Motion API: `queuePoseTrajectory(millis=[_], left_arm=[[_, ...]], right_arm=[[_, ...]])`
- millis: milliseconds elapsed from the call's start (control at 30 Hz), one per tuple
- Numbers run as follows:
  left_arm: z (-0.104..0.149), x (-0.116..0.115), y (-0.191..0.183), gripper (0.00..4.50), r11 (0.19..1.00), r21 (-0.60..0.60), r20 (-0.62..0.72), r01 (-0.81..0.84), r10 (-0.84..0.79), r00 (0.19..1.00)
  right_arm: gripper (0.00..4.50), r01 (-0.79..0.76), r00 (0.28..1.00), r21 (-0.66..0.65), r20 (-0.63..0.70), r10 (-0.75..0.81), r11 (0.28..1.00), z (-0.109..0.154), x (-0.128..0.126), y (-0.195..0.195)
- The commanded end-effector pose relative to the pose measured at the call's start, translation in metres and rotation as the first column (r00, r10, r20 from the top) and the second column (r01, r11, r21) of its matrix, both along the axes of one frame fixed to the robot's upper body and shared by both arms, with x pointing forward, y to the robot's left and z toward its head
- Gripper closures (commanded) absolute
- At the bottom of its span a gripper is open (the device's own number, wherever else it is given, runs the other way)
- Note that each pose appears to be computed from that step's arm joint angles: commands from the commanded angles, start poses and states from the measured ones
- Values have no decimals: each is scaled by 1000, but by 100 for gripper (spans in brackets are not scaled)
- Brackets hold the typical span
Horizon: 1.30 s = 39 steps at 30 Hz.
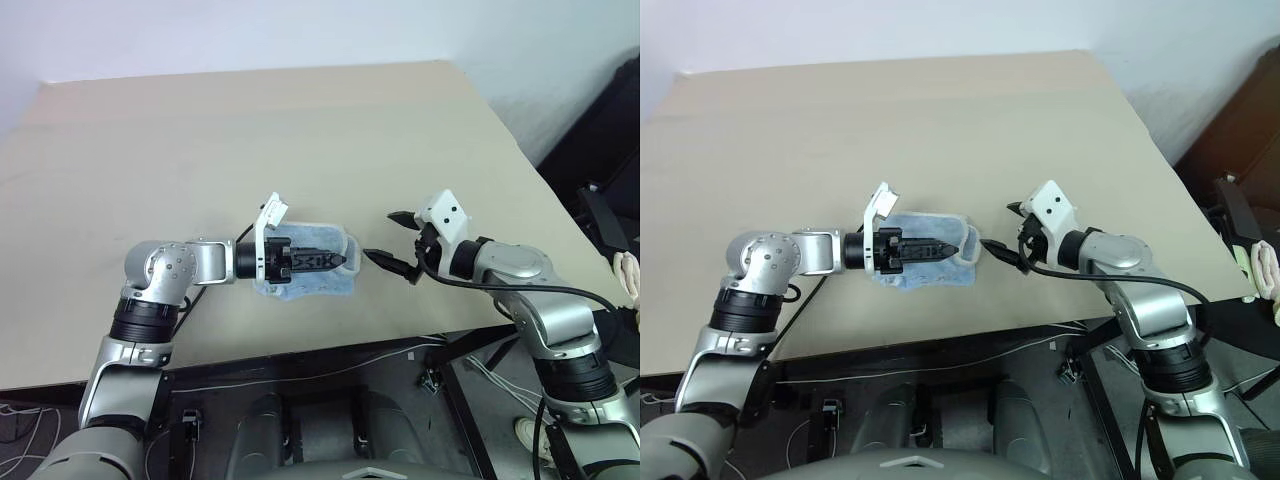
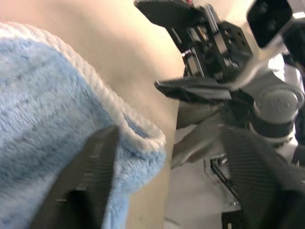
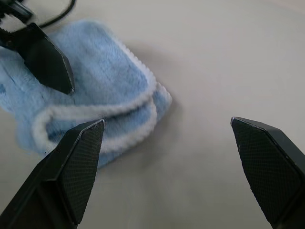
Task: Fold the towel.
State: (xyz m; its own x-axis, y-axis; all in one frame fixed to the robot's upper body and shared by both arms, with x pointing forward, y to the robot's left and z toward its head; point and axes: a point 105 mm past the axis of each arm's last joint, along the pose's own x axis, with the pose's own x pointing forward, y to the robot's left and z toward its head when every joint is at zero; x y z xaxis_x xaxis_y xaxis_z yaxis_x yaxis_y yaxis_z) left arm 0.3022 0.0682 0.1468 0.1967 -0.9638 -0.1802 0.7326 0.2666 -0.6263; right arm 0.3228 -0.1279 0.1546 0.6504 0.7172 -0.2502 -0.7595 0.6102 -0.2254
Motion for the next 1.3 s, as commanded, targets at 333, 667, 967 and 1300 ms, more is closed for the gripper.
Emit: queuePoseTrajectory(millis=[333,667,967,1300], left_arm=[[42,2,50,2,992,12,670,-129,88,737],[34,6,72,67,963,-59,736,-264,220,640],[19,4,72,377,976,-30,733,-214,167,659],[-15,12,47,447,976,40,766,-214,107,634]], right_arm=[[0,-52,998,212,-36,61,976,16,-14,15],[133,-70,992,449,-61,108,891,29,-11,52],[450,-35,986,476,-129,109,879,19,10,77],[450,-5,985,387,-158,72,922,-19,20,92]])
